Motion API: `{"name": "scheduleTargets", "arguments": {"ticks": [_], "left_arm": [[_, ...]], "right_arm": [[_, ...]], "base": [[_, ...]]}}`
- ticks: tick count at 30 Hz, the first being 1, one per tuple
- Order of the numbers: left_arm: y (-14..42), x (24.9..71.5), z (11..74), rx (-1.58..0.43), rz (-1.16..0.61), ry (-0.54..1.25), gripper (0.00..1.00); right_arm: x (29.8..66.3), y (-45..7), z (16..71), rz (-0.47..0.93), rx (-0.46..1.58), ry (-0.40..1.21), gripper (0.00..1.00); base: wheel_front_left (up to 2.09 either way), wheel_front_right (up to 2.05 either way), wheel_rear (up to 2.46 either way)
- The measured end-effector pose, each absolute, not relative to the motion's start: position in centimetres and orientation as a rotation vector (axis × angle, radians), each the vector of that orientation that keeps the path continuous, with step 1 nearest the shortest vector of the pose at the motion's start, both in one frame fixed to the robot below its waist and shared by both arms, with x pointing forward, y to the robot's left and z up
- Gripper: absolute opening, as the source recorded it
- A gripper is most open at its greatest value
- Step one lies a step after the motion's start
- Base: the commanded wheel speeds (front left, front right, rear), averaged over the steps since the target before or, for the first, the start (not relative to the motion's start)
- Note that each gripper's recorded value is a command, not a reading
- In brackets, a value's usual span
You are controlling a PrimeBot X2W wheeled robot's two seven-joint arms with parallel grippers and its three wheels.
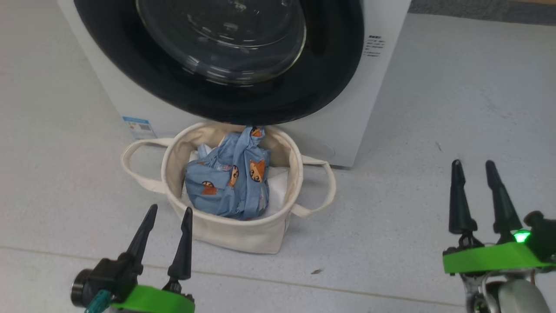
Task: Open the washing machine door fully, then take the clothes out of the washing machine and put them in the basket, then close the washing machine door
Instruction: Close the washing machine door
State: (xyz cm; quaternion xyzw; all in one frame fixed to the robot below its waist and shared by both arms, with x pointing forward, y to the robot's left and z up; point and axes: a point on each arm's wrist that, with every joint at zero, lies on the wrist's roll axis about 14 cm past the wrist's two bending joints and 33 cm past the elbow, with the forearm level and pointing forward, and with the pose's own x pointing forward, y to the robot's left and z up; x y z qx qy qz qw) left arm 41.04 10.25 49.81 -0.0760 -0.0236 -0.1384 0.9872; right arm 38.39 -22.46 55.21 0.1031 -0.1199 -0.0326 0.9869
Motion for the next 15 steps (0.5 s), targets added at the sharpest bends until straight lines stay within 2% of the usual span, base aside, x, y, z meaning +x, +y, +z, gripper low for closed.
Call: {"name": "scheduleTargets", "arguments": {"ticks": [10, 15], "left_arm": [[9.6, 40.6, 49.6, -0.128, -0.312, -0.039, 1.0], [10.6, 40.4, 48.0, -0.001, -0.297, 0.003, 1.0]], "right_arm": [[36.6, -23.8, 52.6, -0.121, 0.196, -0.162, 1.0], [36.7, -23.5, 52.0, -0.112, 0.16, -0.137, 1.0]], "base": [[0.0, 0.0, 0.0], [0.0, 0.0, 0.0]]}}
